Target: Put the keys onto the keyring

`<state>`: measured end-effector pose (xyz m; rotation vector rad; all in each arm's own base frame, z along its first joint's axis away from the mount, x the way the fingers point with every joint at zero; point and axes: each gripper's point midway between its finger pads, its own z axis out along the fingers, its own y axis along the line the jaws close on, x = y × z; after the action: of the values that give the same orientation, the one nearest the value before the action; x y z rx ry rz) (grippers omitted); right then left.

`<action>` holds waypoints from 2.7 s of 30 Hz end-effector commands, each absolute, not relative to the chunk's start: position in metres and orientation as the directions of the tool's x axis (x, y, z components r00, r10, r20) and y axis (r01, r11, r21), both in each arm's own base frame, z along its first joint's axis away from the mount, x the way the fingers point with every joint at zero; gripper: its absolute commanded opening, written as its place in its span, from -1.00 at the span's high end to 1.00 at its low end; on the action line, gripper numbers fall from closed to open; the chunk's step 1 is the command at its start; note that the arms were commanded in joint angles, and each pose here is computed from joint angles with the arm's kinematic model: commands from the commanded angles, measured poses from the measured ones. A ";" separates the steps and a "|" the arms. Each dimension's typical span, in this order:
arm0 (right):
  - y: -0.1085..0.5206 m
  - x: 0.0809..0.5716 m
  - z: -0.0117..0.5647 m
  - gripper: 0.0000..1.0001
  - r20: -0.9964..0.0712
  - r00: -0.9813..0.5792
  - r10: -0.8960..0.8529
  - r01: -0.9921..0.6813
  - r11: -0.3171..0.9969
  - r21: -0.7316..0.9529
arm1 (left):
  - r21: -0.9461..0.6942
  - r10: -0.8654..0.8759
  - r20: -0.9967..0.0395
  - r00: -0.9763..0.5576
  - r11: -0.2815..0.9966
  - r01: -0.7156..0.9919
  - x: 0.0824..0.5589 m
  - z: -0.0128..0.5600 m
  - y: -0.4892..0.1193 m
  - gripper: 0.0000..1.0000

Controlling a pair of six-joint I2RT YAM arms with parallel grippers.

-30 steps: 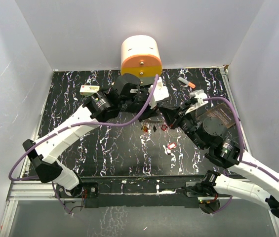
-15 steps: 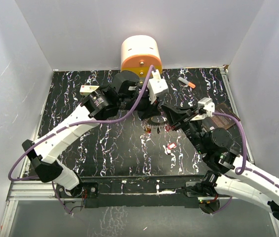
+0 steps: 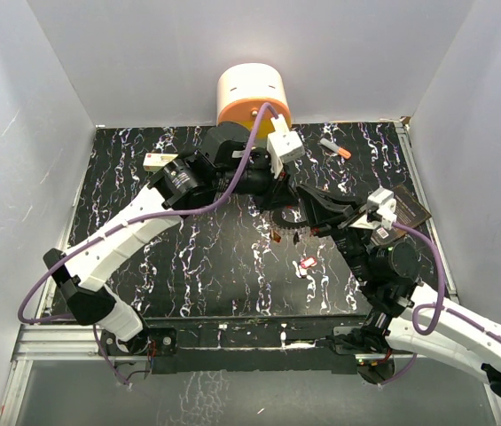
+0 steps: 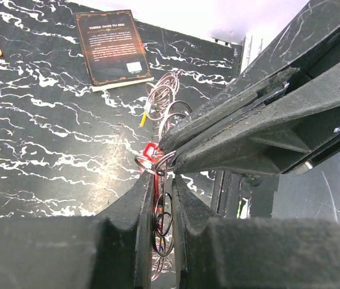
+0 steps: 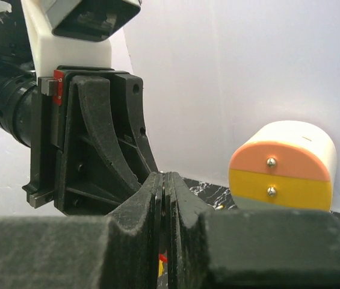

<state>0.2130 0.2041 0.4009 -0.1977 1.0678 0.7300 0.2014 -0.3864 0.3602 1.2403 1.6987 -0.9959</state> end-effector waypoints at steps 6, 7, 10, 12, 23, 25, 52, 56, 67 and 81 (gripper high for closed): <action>0.206 0.209 0.412 0.84 -0.805 0.354 0.477 -0.649 0.745 0.156 | -0.209 0.195 -0.955 -0.223 0.092 0.974 0.180 0.416 -0.392 1.00; 0.206 0.211 0.410 0.84 -0.809 0.348 0.474 -0.647 0.746 0.158 | -0.212 0.190 -0.955 -0.228 0.102 0.972 0.183 0.417 -0.391 1.00; 0.207 0.210 0.407 0.84 -0.815 0.330 0.477 -0.652 0.739 0.169 | -0.221 0.175 -0.954 -0.244 0.142 0.965 0.194 0.419 -0.384 1.00; 0.209 0.211 0.403 0.84 -0.830 0.310 0.464 -0.653 0.738 0.169 | -0.224 0.164 -0.954 -0.251 0.165 0.960 0.201 0.422 -0.380 1.00; 0.214 0.214 0.393 0.84 -0.867 0.248 0.433 -0.647 0.740 0.184 | -0.192 0.149 -0.965 -0.217 0.167 0.967 0.206 0.431 -0.374 1.00; 0.214 0.215 0.398 0.84 -0.867 0.250 0.431 -0.646 0.741 0.183 | -0.181 0.168 -0.963 -0.213 0.185 0.966 0.208 0.424 -0.371 1.00; 0.231 0.243 0.416 0.84 -0.829 0.290 0.478 -0.598 0.767 0.233 | -0.209 0.172 -0.956 -0.238 0.173 0.963 0.200 0.422 -0.367 1.00; 0.234 0.246 0.420 0.84 -0.820 0.299 0.487 -0.600 0.765 0.235 | -0.238 0.158 -0.951 -0.265 0.169 0.956 0.199 0.424 -0.370 1.00; 0.222 0.237 0.416 0.84 -0.811 0.309 0.496 -0.595 0.767 0.242 | -0.180 0.146 -0.965 -0.217 0.228 0.957 0.208 0.434 -0.362 1.00; 0.206 0.219 0.422 0.84 -0.829 0.223 0.513 -0.620 0.731 0.286 | 0.016 0.165 -0.986 -0.031 0.276 0.961 0.212 0.437 -0.339 -0.23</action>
<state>0.2345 0.2133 0.3864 -0.1390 1.1640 0.6960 0.2144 -0.3521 0.4125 1.1115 1.5784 -0.9969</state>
